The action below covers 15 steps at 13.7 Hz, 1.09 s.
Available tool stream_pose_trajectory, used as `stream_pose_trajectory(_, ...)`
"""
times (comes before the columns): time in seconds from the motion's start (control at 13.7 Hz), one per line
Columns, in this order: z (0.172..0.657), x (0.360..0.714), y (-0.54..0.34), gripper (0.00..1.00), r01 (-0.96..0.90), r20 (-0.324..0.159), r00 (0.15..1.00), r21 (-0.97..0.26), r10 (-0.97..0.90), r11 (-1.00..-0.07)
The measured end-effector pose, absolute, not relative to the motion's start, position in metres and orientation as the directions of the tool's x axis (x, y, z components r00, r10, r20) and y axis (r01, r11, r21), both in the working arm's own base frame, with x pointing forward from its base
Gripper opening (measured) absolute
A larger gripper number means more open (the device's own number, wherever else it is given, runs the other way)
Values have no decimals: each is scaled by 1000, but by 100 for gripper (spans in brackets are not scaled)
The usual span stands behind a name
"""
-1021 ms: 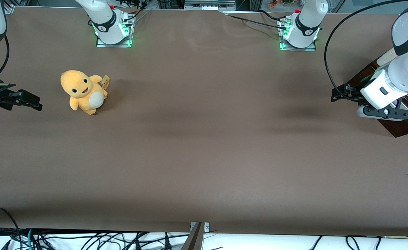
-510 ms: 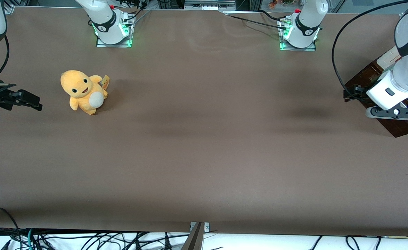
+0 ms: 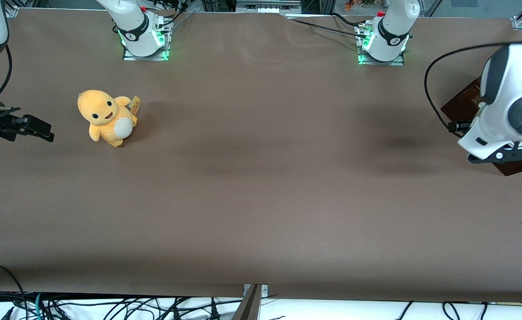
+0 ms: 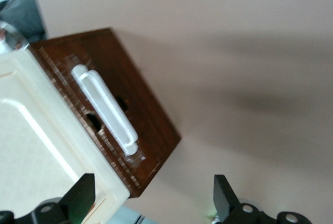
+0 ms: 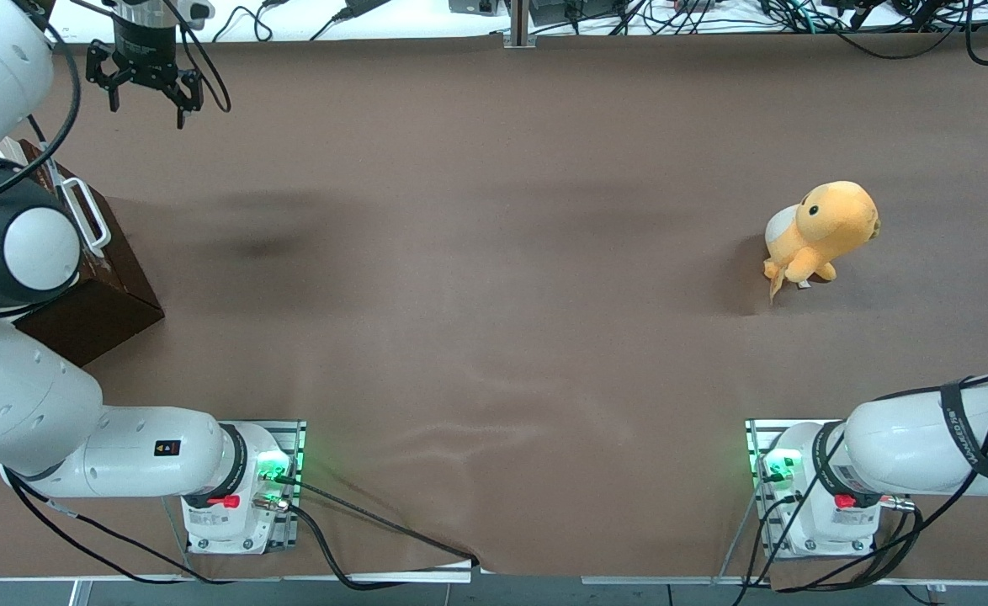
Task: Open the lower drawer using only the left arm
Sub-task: 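Lower and align the open left gripper around the white handle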
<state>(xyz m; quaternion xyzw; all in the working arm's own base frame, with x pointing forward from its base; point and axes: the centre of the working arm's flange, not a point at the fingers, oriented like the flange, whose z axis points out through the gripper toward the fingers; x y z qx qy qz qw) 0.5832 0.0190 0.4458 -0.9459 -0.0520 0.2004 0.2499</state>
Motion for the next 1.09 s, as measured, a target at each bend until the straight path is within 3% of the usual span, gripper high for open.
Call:
stream_pose_trajectory(0.44, 372, 575, 33, 100, 79, -369, 793, -727, 485, -682)
stream_pose_trajectory(0.58, 343, 572, 30, 100, 71, -331, 760, -813, 559, -578)
stream_pose_trajectory(0.8, 292, 565, 30, 87, 60, -278, 709, -892, 648, -449)
stream_pose_trajectory(0.88, 279, 564, 34, 87, 67, -257, 694, -907, 673, -415)
stream_pose_trajectory(1.09, 253, 562, 64, 87, 83, -158, 681, -953, 715, -290)
